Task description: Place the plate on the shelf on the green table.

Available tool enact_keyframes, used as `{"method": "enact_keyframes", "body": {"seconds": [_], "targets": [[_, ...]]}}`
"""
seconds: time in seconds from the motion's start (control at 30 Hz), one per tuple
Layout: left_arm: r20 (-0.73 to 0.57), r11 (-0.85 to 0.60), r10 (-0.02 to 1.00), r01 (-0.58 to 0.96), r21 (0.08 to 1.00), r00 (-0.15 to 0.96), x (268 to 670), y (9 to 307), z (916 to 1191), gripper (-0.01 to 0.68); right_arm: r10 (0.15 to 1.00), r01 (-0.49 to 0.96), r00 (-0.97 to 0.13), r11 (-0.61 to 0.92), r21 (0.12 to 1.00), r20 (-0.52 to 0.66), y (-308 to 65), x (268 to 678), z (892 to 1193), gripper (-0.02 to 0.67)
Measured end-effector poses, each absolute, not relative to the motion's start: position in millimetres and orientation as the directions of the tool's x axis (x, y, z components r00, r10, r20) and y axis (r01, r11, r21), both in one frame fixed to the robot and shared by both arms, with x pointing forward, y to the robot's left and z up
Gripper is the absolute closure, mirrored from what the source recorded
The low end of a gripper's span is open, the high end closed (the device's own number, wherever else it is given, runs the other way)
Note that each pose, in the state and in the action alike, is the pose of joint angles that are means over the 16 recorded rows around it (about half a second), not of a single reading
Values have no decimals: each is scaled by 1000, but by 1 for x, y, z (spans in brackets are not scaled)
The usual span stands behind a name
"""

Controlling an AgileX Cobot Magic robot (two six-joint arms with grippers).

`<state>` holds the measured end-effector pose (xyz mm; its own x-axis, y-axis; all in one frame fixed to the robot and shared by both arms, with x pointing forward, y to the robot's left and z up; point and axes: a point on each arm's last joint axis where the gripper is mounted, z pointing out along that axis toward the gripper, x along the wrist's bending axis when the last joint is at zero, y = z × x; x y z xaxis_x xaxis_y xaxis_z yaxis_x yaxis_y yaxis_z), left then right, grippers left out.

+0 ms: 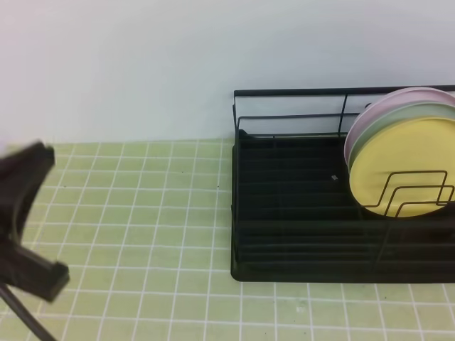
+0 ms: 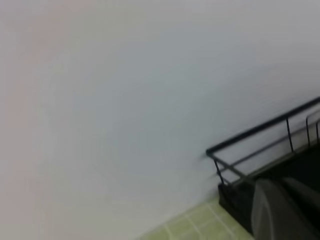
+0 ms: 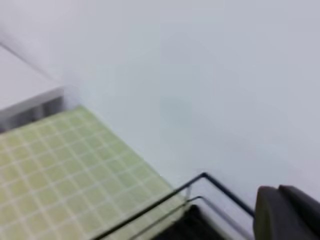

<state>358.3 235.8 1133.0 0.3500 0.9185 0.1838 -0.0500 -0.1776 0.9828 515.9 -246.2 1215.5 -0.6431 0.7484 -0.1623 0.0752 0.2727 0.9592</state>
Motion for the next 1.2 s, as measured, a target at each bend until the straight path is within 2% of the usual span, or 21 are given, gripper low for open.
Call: {"method": "enact_keyframes", "body": {"seconds": [0.23, 0.5, 0.7, 0.97, 1.2], "targets": [[206, -213, 906, -23, 977, 369, 355, 237, 1112, 674, 752, 102, -644, 270, 958, -144, -246, 467, 1179, 645], [214, -227, 904, -9, 974, 371, 355, 237, 1105, 674, 813, 104, -545, 309, 945, -206, -255, 398, 1118, 645], [214, -227, 904, -9, 974, 370, 355, 237, 1105, 674, 850, 67, -465, 312, 948, -247, -261, 355, 1085, 646], [206, -209, 914, -28, 977, 351, 353, 243, 1109, 674, 882, 12, -423, 233, 972, -206, -262, 327, 1068, 649], [192, -183, 949, -60, 981, 252, 350, 262, 1116, 674, 908, -12, -398, 135, 991, -128, -264, 322, 1071, 651]]}}
